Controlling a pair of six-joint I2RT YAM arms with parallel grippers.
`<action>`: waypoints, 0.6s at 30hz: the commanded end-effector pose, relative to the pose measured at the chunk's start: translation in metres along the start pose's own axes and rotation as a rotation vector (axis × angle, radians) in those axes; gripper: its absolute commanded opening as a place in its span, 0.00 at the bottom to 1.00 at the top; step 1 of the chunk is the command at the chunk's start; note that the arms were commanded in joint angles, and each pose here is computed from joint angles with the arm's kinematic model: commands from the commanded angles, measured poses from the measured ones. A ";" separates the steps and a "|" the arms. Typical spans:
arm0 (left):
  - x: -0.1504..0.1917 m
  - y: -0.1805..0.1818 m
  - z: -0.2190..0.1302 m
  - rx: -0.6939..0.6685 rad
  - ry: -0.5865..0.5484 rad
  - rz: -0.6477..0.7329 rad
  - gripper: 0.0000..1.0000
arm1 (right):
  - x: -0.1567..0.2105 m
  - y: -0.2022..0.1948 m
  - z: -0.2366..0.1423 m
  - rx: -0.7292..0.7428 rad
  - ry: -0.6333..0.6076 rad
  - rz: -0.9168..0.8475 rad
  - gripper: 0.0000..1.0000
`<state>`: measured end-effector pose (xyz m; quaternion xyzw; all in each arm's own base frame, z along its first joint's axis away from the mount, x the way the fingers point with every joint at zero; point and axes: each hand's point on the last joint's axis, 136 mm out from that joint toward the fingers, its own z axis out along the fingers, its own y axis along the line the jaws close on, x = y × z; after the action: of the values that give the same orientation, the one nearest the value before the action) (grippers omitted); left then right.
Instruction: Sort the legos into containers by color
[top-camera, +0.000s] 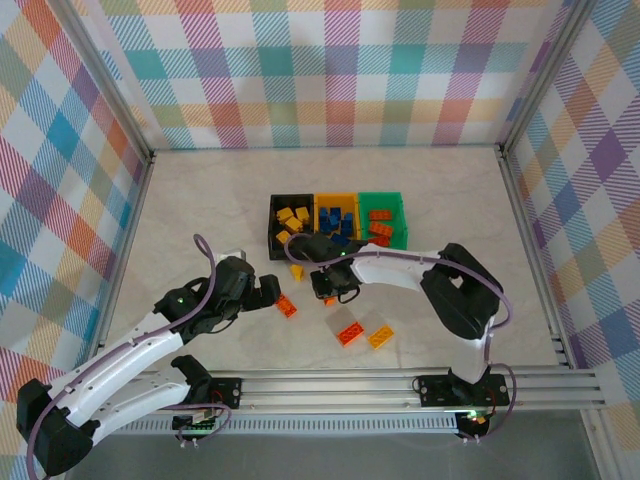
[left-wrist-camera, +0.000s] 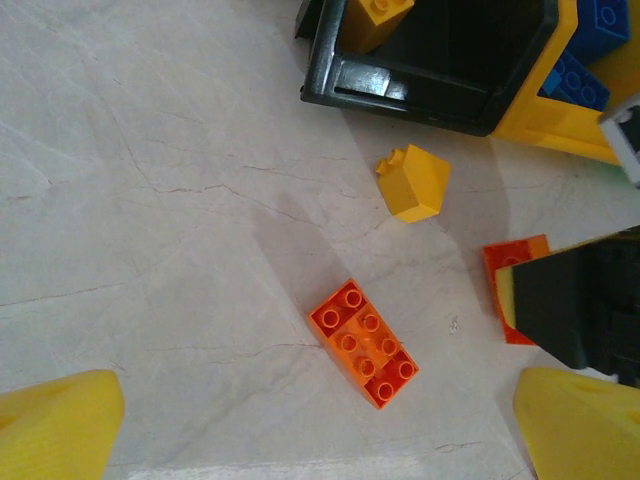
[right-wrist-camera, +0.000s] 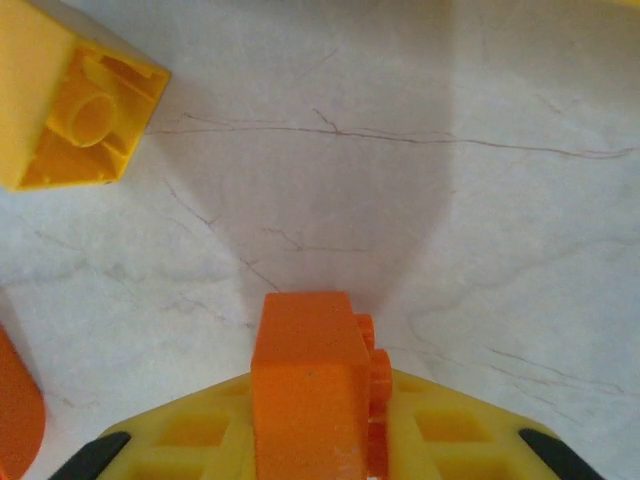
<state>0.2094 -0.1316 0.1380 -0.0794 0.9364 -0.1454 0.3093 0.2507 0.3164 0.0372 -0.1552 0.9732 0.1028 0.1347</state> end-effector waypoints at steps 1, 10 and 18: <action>-0.004 -0.002 -0.001 0.009 -0.014 0.017 1.00 | -0.029 -0.007 -0.051 -0.012 -0.164 0.019 0.26; -0.013 -0.015 0.002 0.033 -0.029 0.018 1.00 | -0.088 -0.113 -0.128 0.082 -0.362 0.258 0.25; -0.007 -0.021 0.011 0.019 0.035 0.053 1.00 | -0.136 -0.166 -0.098 0.176 -0.313 0.397 0.28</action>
<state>0.2180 -0.1426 0.1286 -0.0631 0.9451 -0.1323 0.2920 0.3960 0.1764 0.1442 0.0645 0.9538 0.0753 0.2838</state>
